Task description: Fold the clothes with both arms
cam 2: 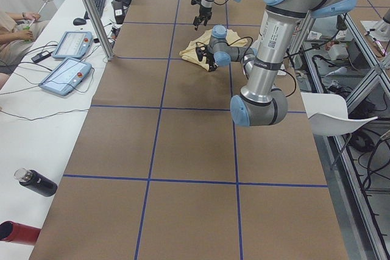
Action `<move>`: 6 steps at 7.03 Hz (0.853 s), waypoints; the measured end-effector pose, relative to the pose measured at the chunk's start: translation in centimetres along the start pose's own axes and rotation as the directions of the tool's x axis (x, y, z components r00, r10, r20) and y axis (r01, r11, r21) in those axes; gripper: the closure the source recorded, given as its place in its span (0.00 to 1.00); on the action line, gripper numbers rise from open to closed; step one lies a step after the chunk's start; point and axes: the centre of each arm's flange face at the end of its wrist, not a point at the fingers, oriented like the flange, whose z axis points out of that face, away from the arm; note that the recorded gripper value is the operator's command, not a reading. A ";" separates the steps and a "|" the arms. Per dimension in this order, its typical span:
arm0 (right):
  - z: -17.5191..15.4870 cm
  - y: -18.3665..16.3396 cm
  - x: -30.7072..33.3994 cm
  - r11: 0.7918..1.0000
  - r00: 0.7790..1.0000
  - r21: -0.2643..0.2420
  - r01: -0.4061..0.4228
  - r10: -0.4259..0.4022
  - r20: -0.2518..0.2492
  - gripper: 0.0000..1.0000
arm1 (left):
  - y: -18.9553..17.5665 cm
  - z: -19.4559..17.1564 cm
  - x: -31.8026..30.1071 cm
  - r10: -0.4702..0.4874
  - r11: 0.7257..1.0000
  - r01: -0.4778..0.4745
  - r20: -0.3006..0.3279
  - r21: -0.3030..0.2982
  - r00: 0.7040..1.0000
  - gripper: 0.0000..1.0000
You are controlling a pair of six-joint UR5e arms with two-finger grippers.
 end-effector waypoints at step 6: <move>0.4 0.0 0.0 1.000 1.000 0.002 -0.001 0.001 -0.006 0.00 | 0.3 0.7 -0.1 0.001 1.000 -0.001 0.009 -0.006 1.000 0.47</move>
